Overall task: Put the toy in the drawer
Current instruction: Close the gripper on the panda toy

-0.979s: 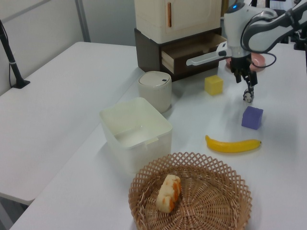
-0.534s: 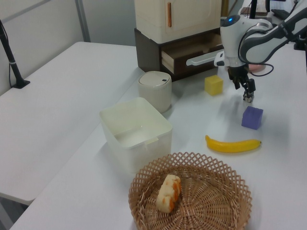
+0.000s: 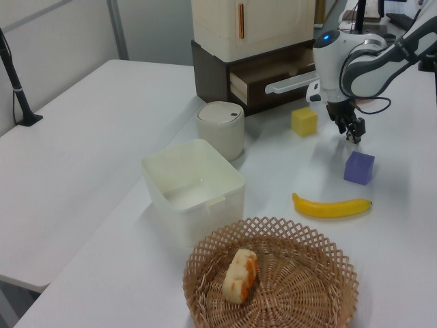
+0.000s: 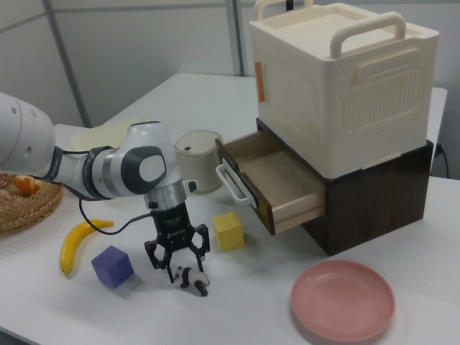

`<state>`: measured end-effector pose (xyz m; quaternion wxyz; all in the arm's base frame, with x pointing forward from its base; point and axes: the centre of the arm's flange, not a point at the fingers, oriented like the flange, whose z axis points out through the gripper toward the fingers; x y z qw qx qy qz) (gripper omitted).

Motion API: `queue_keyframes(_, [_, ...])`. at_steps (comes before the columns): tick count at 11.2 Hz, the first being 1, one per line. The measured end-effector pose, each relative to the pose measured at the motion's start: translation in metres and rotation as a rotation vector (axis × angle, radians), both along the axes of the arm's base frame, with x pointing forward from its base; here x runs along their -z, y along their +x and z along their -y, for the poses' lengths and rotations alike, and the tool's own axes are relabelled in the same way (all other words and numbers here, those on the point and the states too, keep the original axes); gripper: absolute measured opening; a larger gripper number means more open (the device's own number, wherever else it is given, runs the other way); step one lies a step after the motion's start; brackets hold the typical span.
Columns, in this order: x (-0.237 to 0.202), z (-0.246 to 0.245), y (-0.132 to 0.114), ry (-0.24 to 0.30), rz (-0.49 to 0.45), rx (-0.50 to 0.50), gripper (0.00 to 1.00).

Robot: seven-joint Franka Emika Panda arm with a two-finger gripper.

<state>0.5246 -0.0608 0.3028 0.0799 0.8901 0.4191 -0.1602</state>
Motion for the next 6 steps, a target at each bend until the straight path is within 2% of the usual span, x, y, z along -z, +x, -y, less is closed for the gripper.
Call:
queue_keyframes(1, [0.0000,0.0000,0.0000,0.000,0.000,0.000,0.62])
queue_keyframes(3, [-0.0004,0.0000,0.0003,0.000,0.001,0.000,0.56])
queue_keyframes(6, [-0.0020,0.0000,0.0017,-0.002,0.008,0.009,0.56])
